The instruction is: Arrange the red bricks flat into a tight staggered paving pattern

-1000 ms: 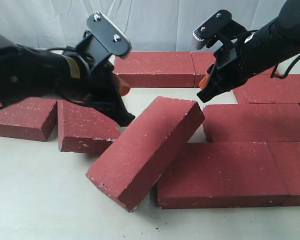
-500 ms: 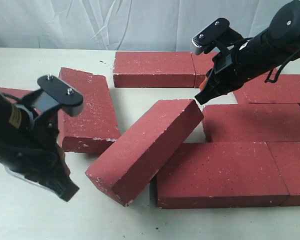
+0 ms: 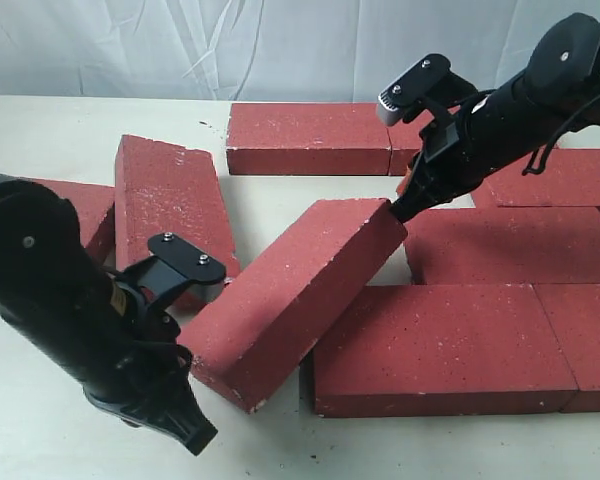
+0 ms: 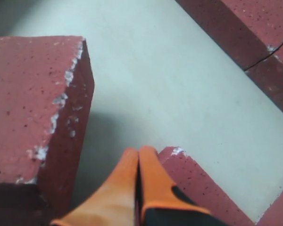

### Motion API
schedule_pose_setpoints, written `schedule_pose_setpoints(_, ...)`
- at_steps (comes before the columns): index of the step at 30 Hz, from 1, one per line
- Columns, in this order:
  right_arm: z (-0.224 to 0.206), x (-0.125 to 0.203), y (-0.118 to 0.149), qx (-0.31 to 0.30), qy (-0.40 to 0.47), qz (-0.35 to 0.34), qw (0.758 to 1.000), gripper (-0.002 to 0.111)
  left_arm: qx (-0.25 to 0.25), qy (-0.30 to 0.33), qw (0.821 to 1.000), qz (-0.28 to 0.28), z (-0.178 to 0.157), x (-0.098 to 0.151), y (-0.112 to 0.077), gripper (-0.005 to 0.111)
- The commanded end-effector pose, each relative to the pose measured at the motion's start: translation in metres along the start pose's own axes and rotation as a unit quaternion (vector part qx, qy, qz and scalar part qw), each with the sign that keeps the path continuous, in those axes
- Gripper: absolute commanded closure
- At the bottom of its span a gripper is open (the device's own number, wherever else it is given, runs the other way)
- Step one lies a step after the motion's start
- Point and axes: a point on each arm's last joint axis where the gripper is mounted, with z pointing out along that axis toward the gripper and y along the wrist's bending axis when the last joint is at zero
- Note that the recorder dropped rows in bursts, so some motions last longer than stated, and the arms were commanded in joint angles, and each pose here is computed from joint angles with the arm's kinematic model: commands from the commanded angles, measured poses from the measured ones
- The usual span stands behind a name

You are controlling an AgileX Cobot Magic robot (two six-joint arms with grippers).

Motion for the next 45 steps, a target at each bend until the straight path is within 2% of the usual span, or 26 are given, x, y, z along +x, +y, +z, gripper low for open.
schedule_pose_setpoints(1,0.01,0.005,-0.001,-0.012,0.012,-0.002,1.0,0.109,-0.002,-0.018,1.0,-0.002,0.011,-0.007,0.001,0.107)
schedule_pose_setpoints(5,0.009,0.004,0.002,-0.023,0.011,0.004,1.0,0.109,-0.012,-0.058,0.998,-0.002,0.012,-0.015,0.003,0.107)
schedule_pose_setpoints(10,-0.001,-0.001,0.014,-0.082,-0.006,0.003,0.997,0.109,-0.013,-0.106,0.994,0.002,0.005,-0.028,0.002,0.107)
schedule_pose_setpoints(17,-0.038,-0.009,0.026,-0.11,-0.032,-0.014,0.993,0.109,0.006,-0.137,0.99,0.019,-0.006,-0.044,-0.005,0.107)
schedule_pose_setpoints(21,-0.062,-0.01,0.032,-0.108,-0.029,-0.033,0.993,0.109,0.033,-0.165,0.983,0.072,-0.012,-0.053,-0.02,0.107)
schedule_pose_setpoints(25,-0.074,-0.006,0.031,-0.081,-0.011,-0.031,0.996,0.109,0.01,-0.207,0.971,0.116,-0.026,-0.07,-0.021,0.107)
schedule_pose_setpoints(31,-0.08,-0.005,0.023,-0.026,-0.006,-0.019,0.999,0.109,-0.059,-0.288,0.948,0.123,-0.046,-0.098,0.002,0.107)
schedule_pose_setpoints(35,-0.073,-0.009,0.018,-0.008,-0.028,-0.007,1.0,0.109,-0.125,-0.326,0.931,0.111,-0.041,-0.117,0.037,0.107)
schedule_pose_setpoints(38,-0.042,-0.012,0.001,0.039,-0.048,0.006,0.998,0.109,-0.178,-0.358,0.909,0.115,-0.027,-0.136,0.063,0.107)
schedule_pose_setpoints(40,-0.018,-0.009,-0.007,0.053,-0.042,0.013,0.998,0.109,-0.188,-0.362,0.905,0.12,-0.017,-0.144,0.067,0.107)
schedule_pose_setpoints(42,0.003,-0.004,-0.013,0.064,-0.037,0.019,0.997,0.109,-0.192,-0.351,0.908,0.124,-0.007,-0.145,0.073,0.107)
schedule_pose_setpoints(45,0.019,-0.001,-0.017,0.07,-0.032,0.024,0.997,0.109,-0.21,-0.34,0.91,0.113,-0.009,-0.141,0.095,0.107)
